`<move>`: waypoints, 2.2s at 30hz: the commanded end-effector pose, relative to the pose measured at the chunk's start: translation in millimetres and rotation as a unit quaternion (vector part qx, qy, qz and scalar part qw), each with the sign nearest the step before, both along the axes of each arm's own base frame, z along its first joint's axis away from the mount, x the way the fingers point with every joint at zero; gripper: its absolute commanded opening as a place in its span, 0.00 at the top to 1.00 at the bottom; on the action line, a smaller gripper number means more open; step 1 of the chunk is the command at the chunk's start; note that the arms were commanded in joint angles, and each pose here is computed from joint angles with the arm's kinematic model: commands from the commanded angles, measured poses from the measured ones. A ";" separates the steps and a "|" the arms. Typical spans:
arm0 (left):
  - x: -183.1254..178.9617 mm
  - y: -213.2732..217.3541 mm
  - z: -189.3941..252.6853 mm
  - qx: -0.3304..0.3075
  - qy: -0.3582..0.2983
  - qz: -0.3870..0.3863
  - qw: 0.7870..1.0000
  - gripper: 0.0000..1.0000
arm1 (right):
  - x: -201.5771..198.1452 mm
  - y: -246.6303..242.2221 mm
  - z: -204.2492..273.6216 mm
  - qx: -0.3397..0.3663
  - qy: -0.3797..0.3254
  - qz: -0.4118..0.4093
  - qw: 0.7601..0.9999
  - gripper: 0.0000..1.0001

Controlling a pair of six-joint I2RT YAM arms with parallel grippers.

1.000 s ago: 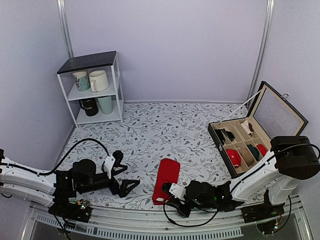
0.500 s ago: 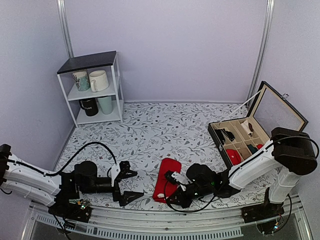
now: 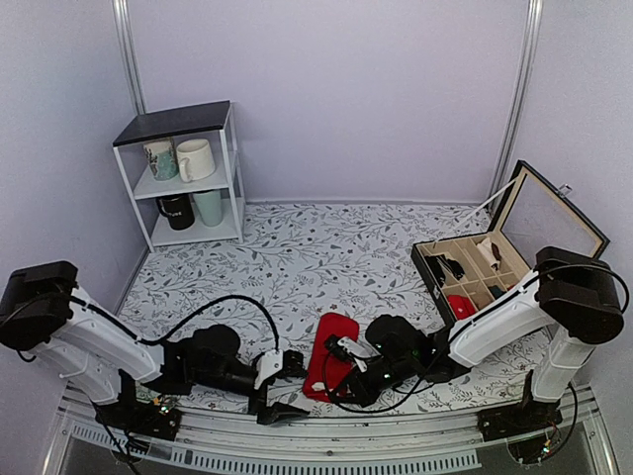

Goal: Roll the socks
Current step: Roll a pair of socks at the center of the board.

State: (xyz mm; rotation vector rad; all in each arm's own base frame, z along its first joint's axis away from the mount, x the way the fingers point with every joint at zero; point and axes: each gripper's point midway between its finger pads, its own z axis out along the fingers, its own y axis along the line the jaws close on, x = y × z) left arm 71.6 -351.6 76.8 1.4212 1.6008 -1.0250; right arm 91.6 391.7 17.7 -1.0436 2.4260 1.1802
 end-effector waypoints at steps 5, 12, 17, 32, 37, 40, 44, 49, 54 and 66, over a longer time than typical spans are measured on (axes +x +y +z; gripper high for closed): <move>5.2 -24.8 -19.0 0.022 -0.029 -0.007 0.999 0.14 | -22.7 -48.7 -56.0 -0.120 0.053 0.014 0.991 1.00; 9.6 -30.5 -37.9 0.050 -0.026 0.000 0.998 0.23 | -25.6 -48.3 -56.5 -0.118 0.062 0.024 0.991 1.00; 14.7 -27.2 -43.8 0.062 -0.028 0.016 0.998 0.34 | -27.6 -49.1 -57.0 -0.117 0.066 0.030 0.990 1.00; 13.4 -25.9 -56.7 0.086 -0.008 0.017 0.996 0.91 | -30.4 -51.1 -59.4 -0.122 0.075 0.036 0.989 0.99; 8.7 -23.8 -55.6 0.090 0.027 0.023 0.995 1.00 | -21.8 -48.8 -48.2 -0.108 0.044 0.027 0.993 0.65; 5.7 -21.2 -55.5 0.091 0.057 0.031 0.994 1.00 | -11.5 -43.0 -25.8 -0.071 0.002 0.019 0.997 0.58; 1.7 -18.0 -62.2 0.109 0.094 0.039 0.989 1.00 | 5.3 -35.4 24.7 0.028 -0.085 -0.001 0.996 0.54; -3.1 -10.5 -72.1 0.128 0.143 0.049 0.980 1.00 | 7.5 -43.6 66.9 0.098 -0.244 -0.009 0.965 0.46; -7.8 -3.2 -86.0 0.144 0.181 0.055 0.971 1.00 | 0.9 -39.4 60.8 0.087 -0.293 0.026 0.952 0.41; -9.5 3.4 -94.7 0.153 0.200 0.056 0.966 1.00 | -23.7 0.8 23.6 0.033 -0.351 0.089 0.931 0.41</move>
